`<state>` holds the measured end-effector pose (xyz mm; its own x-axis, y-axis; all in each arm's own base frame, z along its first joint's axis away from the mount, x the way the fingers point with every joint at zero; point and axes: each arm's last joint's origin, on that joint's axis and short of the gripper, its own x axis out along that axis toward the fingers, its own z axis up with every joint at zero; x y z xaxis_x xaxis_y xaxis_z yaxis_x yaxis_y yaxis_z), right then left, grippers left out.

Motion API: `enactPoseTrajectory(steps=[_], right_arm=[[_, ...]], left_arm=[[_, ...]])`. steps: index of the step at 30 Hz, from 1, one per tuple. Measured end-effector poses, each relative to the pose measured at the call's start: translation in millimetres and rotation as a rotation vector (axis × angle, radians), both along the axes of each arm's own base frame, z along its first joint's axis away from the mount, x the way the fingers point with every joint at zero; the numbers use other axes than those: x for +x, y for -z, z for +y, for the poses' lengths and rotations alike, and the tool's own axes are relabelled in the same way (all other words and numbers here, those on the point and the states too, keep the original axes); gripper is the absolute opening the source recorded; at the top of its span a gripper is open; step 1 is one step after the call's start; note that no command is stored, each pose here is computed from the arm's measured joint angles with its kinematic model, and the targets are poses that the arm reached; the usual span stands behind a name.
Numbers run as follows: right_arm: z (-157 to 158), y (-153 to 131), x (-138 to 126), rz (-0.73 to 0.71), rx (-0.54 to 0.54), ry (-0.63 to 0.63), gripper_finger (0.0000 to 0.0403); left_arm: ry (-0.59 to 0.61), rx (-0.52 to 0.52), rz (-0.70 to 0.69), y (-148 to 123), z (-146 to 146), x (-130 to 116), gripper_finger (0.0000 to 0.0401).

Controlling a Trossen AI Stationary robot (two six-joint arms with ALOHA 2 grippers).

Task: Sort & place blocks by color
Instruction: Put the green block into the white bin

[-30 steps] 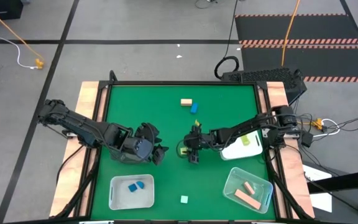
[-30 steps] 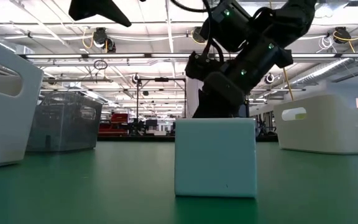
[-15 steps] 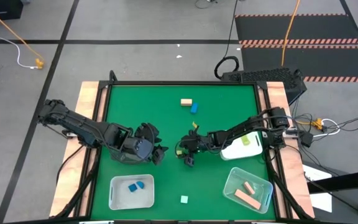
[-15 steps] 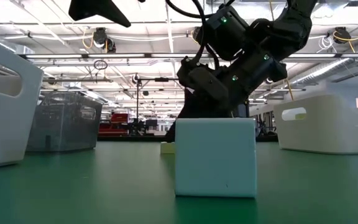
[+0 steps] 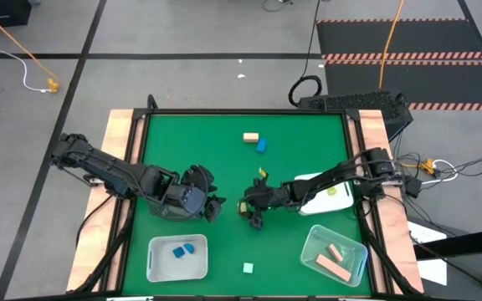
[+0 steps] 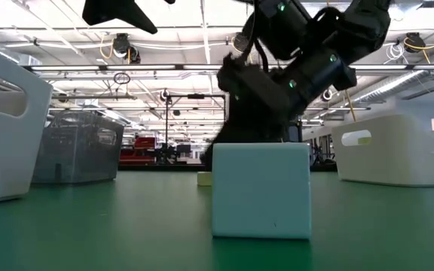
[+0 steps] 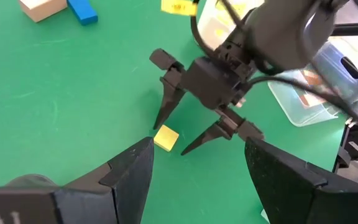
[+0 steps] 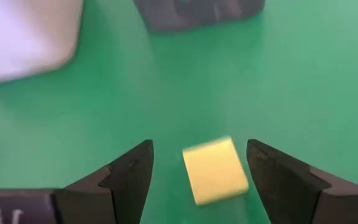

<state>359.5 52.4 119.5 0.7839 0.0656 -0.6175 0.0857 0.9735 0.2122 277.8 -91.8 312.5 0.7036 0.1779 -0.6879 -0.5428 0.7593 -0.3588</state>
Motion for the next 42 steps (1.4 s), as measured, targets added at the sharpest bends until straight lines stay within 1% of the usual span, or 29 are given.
enactPoseTrajectory(steps=[4, 11, 14, 16, 19, 20, 24, 29, 35, 42], right_arm=[[0, 14, 0, 0.043, -0.022, -0.006, 0.0251], [-1, 24, 3, 0.043, -0.027, 0.008, 0.0247], [1, 24, 3, 0.037, -0.035, 0.012, 0.022], [3, 23, 2, 0.035, -0.051, 0.021, 0.0188], [4, 23, 2, 0.041, -0.061, 0.027, 0.0127], [4, 23, 1, 0.046, -0.062, 0.026, 0.0117], [4, 23, 1, 0.048, -0.053, 0.028, 0.0117], [5, 5, -2, 0.026, -0.003, 0.03, 0.0117], [4, -42, -5, -0.127, 0.015, 0.036, 0.0117], [2, -97, -18, -0.3, 0.032, 0.039, 0.0117]], left_arm=[[0.001, 0.001, 0.0, 0, 0, 0, 0.0251], [-0.002, -0.003, -0.001, 0, 0, 0, 0.0251], [-0.003, -0.004, -0.002, 0, 0, 0, 0.0251], [-0.004, -0.005, -0.003, 0, 0, 0, 0.0251], [-0.005, -0.006, -0.003, 0, 0, 0, 0.0251], [-0.005, -0.006, -0.003, 0, 0, 0, 0.0251], [-0.005, -0.006, -0.003, 0, 0, 0, 0.0251], [-0.005, -0.006, -0.004, 0, 0, 0, 0.0251], [0.006, 0.005, -0.001, 0, 0, 0, 0.0251], [0.008, 0.008, 0.0, 0, 0, 0, 0.0251]])
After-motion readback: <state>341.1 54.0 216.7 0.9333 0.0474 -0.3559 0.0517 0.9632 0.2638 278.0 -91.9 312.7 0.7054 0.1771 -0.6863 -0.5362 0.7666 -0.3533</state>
